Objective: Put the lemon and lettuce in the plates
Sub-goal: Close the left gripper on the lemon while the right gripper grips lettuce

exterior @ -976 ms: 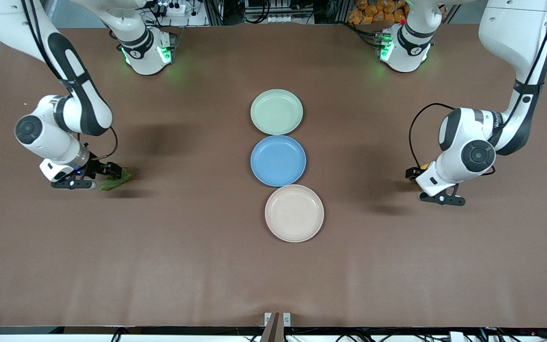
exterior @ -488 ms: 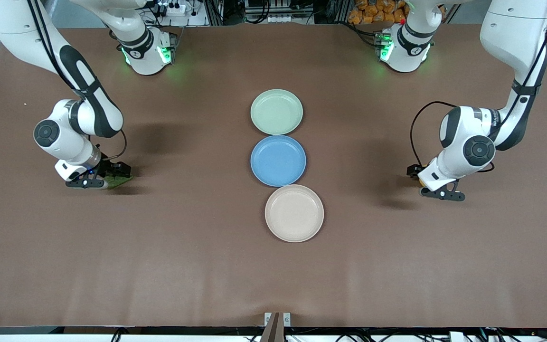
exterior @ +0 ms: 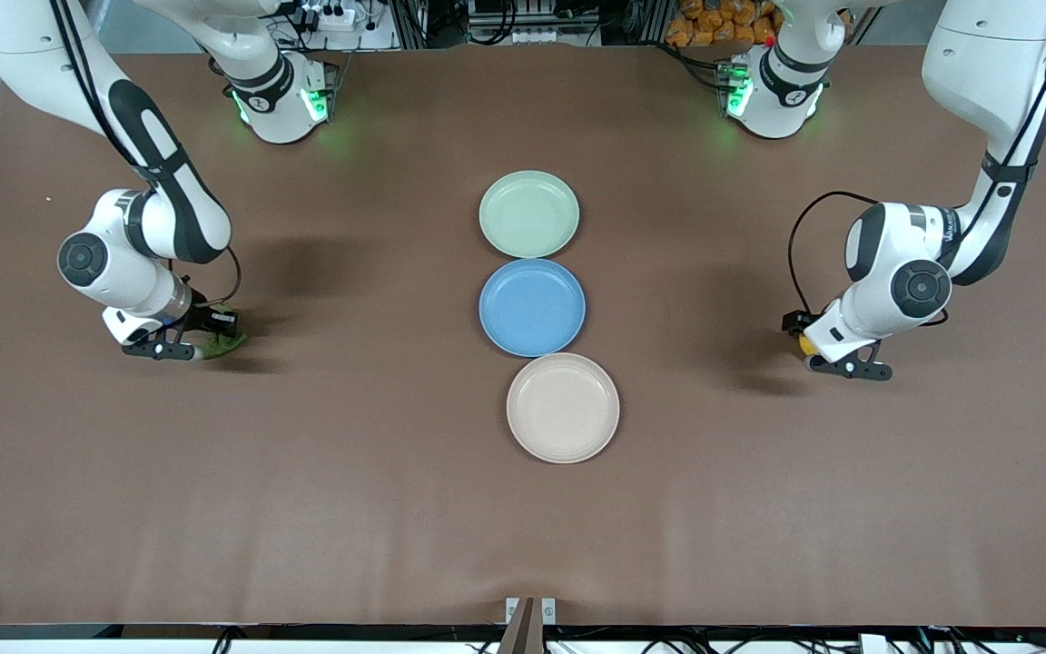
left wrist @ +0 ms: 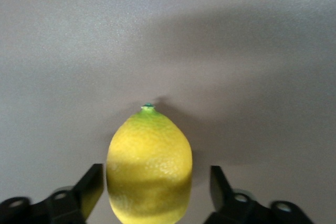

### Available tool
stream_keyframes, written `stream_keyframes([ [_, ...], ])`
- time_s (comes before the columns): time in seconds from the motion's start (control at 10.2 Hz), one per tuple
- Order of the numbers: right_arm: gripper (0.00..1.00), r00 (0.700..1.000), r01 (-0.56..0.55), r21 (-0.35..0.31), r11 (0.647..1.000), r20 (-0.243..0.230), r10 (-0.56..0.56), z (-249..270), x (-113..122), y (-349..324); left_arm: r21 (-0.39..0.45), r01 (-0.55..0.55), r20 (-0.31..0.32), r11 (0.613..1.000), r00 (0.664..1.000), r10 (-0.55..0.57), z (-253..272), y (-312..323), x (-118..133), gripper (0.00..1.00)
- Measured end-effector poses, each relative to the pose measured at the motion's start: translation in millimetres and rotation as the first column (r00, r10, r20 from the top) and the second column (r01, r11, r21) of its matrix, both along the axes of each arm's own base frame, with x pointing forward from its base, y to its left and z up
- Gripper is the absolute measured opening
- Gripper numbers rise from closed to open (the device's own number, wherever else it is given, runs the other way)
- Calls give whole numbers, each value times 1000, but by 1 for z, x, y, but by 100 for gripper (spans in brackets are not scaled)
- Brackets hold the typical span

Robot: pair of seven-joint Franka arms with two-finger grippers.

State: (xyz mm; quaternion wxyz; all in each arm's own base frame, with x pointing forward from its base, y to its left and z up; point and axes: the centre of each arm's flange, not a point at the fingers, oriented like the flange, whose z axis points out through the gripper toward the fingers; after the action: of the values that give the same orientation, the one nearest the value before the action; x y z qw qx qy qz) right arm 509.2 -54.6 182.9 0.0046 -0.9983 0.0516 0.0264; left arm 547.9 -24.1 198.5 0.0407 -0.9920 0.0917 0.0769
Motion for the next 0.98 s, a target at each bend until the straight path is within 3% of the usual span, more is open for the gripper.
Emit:
stream_keyframes([
  [0.1, 4, 1000, 1, 2, 1000, -9, -1, 5, 2, 0, 0, 0, 0, 1000, 1000, 0, 0, 1, 0, 69],
  [0.2, 4, 1000, 0, 6, 1000, -32, 0, 14, 7, 0, -1, 1, 1, 1000, 1000, -1, 1, 1, 0, 65],
  [0.39, 4, 997, -3, 17, 1000, -76, 4, 48, 18, 1, -1, 1, 7, 1000, 1000, -1, 2, 1, 1, 65],
  [0.59, 4, 995, -7, 24, 1000, -95, 9, 77, 26, 4, -4, 1, 56, 1000, 998, -1, 20, -1, 15, 65],
  [0.78, 4, 996, 11, 20, 1000, -90, -10, 86, 31, 17, 1, -12, 81, 1000, 997, 12, 61, -19, 30, 65],
  [0.98, 4, 995, 47, 11, 999, -89, -46, 87, 33, 50, 25, -43, 52, 999, 998, 42, 124, -50, 46, 65],
])
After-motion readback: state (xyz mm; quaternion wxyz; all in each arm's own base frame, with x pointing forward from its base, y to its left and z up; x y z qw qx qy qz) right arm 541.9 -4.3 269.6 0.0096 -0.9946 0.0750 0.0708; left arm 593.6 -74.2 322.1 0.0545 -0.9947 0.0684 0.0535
